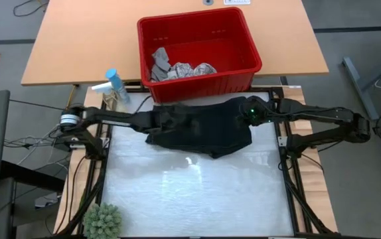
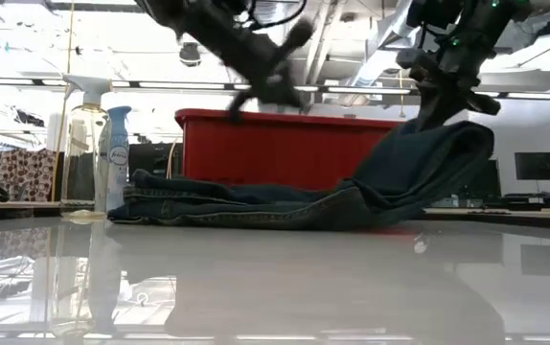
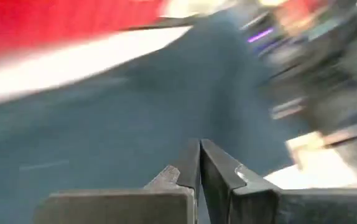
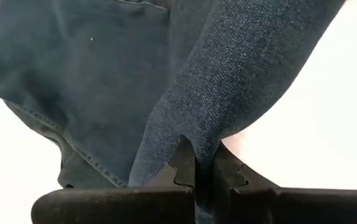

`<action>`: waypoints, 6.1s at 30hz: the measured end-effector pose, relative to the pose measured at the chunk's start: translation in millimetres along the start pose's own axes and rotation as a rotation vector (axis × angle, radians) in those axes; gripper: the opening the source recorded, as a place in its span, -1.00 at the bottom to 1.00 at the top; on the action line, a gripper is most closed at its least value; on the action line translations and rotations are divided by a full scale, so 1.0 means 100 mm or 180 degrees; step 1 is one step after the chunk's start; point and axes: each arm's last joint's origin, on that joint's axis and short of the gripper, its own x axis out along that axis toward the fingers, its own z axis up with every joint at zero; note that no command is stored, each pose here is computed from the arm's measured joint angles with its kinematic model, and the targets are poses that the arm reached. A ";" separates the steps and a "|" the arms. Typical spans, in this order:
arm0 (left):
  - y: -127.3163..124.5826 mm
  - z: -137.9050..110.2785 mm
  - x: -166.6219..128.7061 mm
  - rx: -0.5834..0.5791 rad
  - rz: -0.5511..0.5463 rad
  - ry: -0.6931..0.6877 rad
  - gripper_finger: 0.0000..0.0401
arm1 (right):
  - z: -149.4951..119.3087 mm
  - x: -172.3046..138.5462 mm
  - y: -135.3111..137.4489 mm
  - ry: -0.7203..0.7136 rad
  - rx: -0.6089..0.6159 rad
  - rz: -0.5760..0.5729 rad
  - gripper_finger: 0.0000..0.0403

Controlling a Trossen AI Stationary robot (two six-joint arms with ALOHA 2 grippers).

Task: Fold Laundry from Bin
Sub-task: Fold the blue jeans

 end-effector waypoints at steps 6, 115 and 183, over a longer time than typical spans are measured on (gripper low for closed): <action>0.33 -0.22 -0.19 0.1076 0.0833 0.0608 -1.00 | 0.01 0.00 -0.02 -0.0048 -0.0067 -0.0066 -0.82; 0.29 -0.27 1.17 0.1589 -0.0284 0.0202 -1.00 | 0.33 -0.24 0.14 -0.0630 -0.0435 0.0424 -0.82; -0.28 -0.53 1.30 0.2194 -0.0445 0.0119 -1.00 | 0.32 -0.23 0.16 -0.0622 -0.0605 0.0433 -0.82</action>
